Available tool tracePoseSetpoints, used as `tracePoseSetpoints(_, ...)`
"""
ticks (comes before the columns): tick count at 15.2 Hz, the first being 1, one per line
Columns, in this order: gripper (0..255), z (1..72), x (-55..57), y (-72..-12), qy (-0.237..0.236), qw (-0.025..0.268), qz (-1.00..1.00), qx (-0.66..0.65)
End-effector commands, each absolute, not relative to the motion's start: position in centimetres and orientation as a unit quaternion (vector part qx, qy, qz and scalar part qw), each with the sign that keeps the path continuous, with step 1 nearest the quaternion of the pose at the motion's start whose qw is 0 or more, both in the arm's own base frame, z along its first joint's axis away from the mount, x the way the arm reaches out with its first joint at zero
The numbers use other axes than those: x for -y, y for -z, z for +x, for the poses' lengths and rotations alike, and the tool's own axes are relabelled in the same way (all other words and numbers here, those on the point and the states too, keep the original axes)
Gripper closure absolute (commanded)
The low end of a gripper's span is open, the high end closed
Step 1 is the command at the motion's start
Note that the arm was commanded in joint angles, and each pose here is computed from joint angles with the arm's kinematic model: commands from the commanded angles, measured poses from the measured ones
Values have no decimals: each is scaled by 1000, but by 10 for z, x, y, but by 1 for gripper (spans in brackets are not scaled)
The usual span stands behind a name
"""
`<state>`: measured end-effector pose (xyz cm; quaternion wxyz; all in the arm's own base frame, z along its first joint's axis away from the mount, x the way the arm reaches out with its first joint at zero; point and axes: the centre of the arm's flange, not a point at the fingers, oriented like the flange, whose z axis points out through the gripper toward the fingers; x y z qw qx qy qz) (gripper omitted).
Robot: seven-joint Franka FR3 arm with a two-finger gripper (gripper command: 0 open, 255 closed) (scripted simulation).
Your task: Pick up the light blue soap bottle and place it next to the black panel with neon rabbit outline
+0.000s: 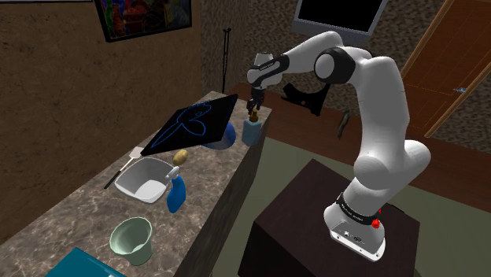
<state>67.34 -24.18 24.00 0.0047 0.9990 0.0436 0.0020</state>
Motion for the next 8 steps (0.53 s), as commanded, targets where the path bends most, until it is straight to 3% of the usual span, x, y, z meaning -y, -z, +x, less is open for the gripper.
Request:
tracePoseSetpoints(1,0,673,242,-240,-2,5,999,-44)
tracePoseSetpoints(8,0,673,241,-290,-2,5,999,-44)
